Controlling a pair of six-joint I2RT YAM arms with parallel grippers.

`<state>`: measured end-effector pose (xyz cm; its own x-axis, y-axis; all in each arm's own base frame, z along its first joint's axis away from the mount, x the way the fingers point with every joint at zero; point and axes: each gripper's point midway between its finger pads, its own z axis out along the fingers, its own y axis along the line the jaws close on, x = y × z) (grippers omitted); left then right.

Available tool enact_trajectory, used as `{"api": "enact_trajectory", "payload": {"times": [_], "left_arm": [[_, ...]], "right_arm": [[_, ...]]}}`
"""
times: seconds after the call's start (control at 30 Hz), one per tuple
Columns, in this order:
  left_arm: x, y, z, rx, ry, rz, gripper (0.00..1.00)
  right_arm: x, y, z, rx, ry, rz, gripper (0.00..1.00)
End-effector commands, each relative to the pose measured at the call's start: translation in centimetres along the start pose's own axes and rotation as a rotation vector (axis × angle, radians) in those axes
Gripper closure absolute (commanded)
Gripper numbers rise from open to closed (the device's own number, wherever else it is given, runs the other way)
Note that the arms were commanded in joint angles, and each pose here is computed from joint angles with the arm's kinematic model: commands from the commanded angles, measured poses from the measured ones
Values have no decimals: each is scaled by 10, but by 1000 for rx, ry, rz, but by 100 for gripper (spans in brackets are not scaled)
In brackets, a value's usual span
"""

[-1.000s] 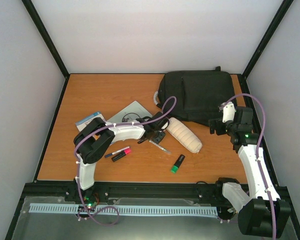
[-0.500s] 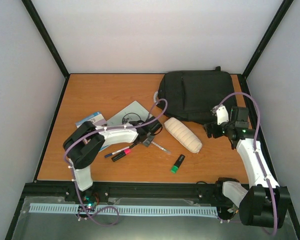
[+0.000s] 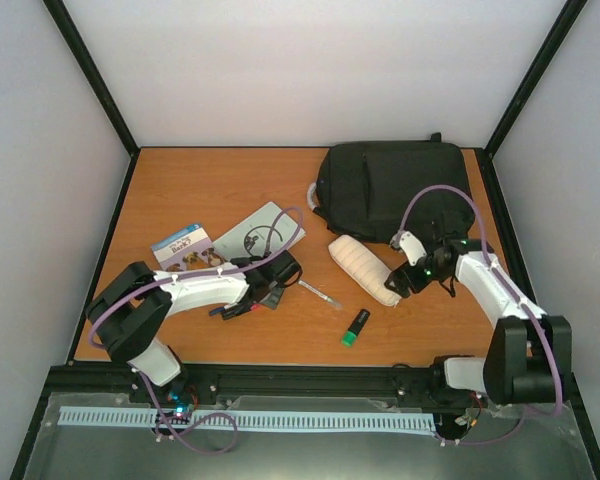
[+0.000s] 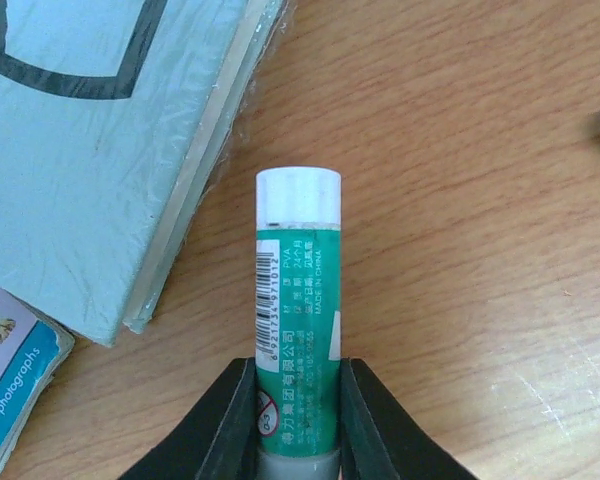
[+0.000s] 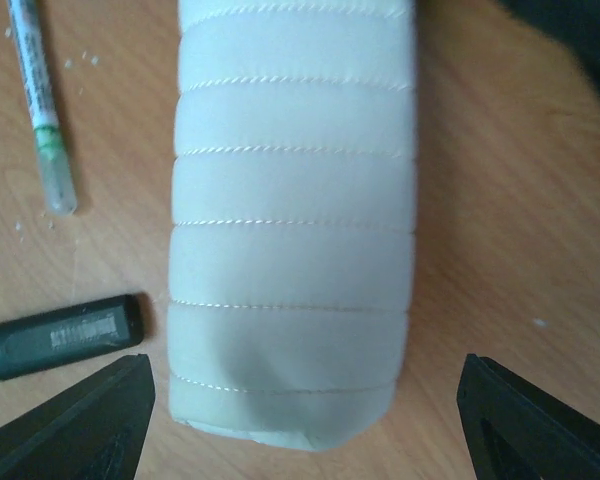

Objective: Pack the student bag
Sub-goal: Move the stationery to the center of the board, then pick up the stationery from the center of the board.

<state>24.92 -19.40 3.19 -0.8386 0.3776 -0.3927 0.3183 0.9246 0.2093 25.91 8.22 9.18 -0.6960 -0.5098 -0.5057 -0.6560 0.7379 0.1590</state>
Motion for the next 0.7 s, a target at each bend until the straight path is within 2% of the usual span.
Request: {"api": "enact_trajectory", "payload": {"times": [0.0,0.07,0.23,0.33,0.5,0.67], "left_arm": [[0,0,0,20,-13,-60,76],[2,-1,2,21,-11,-63,73],[4,2,-1,21,-19,-80,55],[0,5,-11,30,-41,-93,48],[-13,17,-42,55,-135,-179,39],[-21,35,-78,79,-233,-259,36]], "right_arm": [[10,16,14,-94,104,-86,15],[17,21,23,-137,151,-105,16],[34,45,45,-240,291,-154,18],[34,67,54,-291,331,-198,24],[28,106,68,-371,364,-233,25],[21,141,89,-415,430,-302,26]]}}
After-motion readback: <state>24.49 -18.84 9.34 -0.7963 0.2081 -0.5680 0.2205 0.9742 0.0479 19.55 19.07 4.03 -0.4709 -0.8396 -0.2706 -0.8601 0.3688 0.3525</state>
